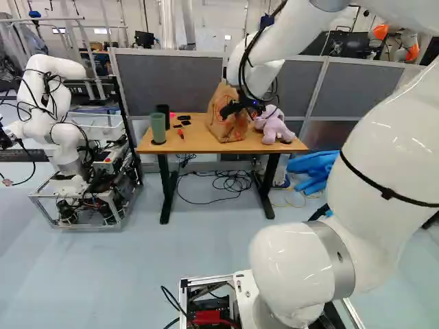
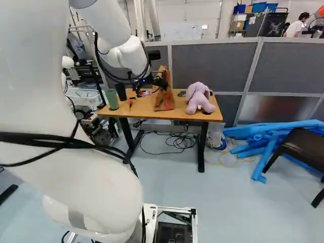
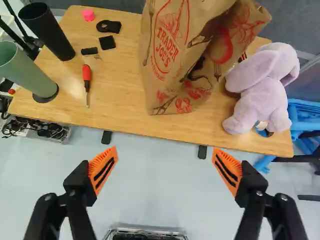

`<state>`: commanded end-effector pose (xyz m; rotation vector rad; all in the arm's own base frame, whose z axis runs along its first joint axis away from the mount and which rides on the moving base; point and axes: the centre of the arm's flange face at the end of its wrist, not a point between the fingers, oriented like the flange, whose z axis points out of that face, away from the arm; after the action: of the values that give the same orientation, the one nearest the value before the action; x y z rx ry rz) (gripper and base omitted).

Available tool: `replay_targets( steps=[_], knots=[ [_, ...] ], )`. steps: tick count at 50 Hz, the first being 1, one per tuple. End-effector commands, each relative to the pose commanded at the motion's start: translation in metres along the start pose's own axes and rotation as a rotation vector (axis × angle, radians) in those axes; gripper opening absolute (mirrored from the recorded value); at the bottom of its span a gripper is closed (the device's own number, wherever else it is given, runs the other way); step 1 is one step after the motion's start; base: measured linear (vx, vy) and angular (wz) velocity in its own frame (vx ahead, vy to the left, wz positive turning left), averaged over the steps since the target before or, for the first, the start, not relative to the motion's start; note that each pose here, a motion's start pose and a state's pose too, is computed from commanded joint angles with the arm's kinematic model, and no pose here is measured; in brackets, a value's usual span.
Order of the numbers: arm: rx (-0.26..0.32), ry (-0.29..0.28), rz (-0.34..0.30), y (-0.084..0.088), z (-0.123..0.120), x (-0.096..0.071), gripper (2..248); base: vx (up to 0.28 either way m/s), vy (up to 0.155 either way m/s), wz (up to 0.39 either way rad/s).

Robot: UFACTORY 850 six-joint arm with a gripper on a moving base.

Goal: Pick up the bag on the ground and place it on the table

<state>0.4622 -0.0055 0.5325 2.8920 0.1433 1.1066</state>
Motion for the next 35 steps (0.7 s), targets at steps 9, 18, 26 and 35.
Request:
replay_targets(
  steps=[9,18,26,35],
  knots=[
    [-0.007,0.062,0.012,-0.004,0.006,-0.028,247,0.000,0.000,0.000],
    [-0.013,0.122,0.025,-0.007,0.010,-0.057,247,0.000,0.000,0.000],
    [-0.017,0.175,0.035,-0.010,0.013,-0.082,247,0.000,0.000,0.000],
    [-0.020,0.226,0.045,-0.014,0.013,-0.107,247,0.000,0.000,0.000]
  ],
)
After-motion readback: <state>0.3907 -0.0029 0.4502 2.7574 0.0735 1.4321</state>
